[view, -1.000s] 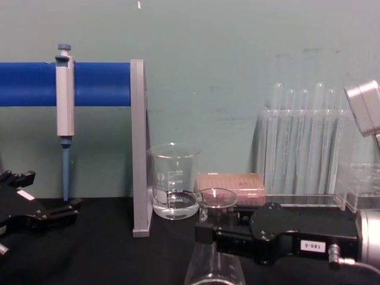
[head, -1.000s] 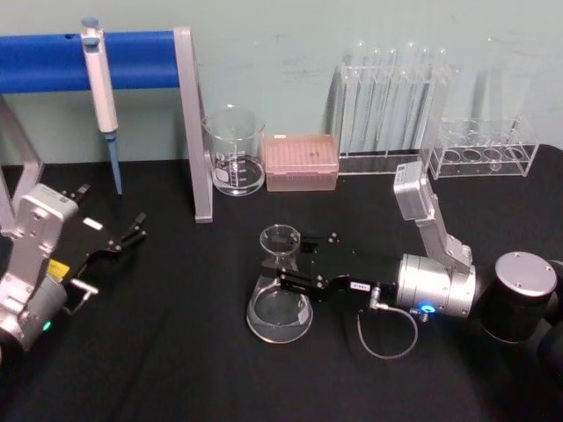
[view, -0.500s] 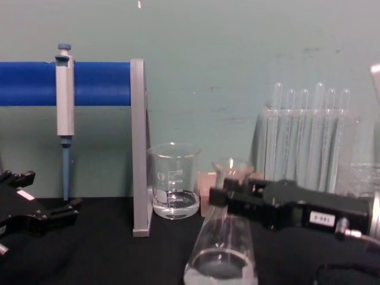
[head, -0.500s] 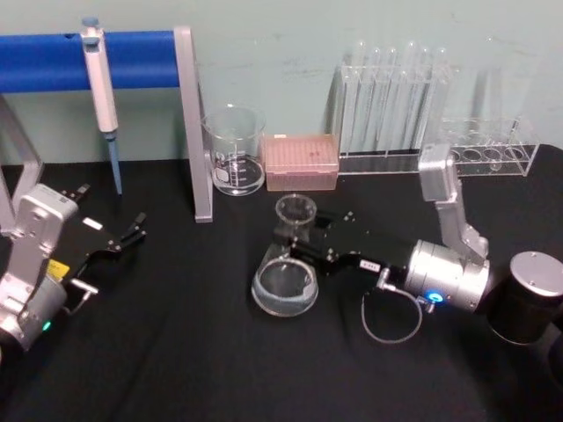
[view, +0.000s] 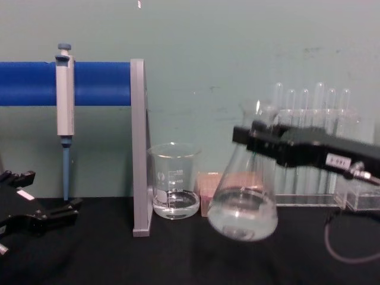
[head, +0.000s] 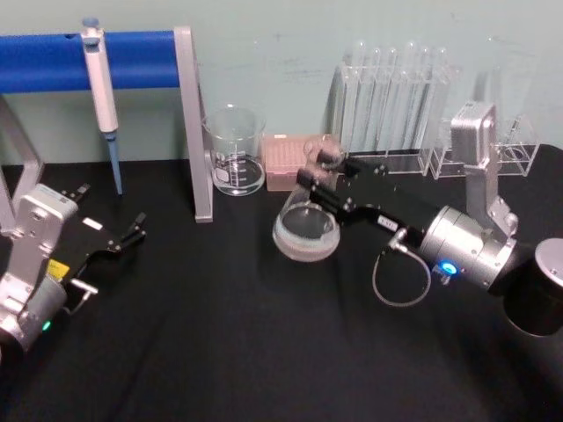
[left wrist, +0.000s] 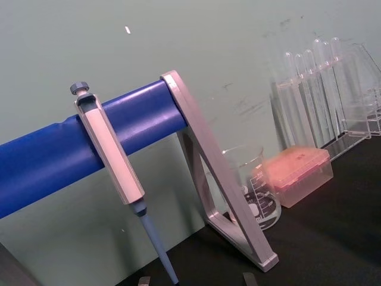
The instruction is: Grasp the erlenmeyer flask with one hand, shake it three times, then place it back.
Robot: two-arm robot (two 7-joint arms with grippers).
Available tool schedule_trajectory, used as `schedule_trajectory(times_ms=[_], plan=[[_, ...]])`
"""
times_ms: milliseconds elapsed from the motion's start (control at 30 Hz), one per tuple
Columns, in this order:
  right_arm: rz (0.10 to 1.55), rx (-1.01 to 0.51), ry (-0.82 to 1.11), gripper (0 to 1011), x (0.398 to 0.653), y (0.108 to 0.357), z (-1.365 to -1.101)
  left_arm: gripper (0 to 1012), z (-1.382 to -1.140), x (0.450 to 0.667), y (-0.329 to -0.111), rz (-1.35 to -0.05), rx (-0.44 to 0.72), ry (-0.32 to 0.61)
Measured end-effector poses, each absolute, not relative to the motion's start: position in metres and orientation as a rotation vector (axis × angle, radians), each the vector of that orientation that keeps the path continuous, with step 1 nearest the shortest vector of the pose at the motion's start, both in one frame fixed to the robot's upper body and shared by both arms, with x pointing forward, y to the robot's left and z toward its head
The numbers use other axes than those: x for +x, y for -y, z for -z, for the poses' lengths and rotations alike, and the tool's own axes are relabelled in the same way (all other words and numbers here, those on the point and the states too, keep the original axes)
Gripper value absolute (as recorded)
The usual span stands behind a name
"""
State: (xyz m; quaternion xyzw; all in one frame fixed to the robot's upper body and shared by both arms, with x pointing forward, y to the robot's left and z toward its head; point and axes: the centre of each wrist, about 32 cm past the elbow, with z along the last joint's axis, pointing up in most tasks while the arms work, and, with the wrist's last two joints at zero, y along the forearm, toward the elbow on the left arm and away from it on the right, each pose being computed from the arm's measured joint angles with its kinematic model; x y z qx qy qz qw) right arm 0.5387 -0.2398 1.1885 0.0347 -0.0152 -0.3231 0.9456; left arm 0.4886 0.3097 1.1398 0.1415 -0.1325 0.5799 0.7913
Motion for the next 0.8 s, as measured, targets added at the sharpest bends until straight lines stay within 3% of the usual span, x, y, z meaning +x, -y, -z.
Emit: schedule_trajectory(times_ms=[533, 800], plan=[[0.938, 0.126, 0.125, 450, 0.503, 0.238, -1.21, 1001, -1.14, 0.489, -0.31, -1.248, 0.304, 0.285], [0.986, 0.125, 0.128, 451, 0.497, 0.241, -1.21, 1001, -1.14, 0.489, -0.31, -1.248, 0.304, 0.285]])
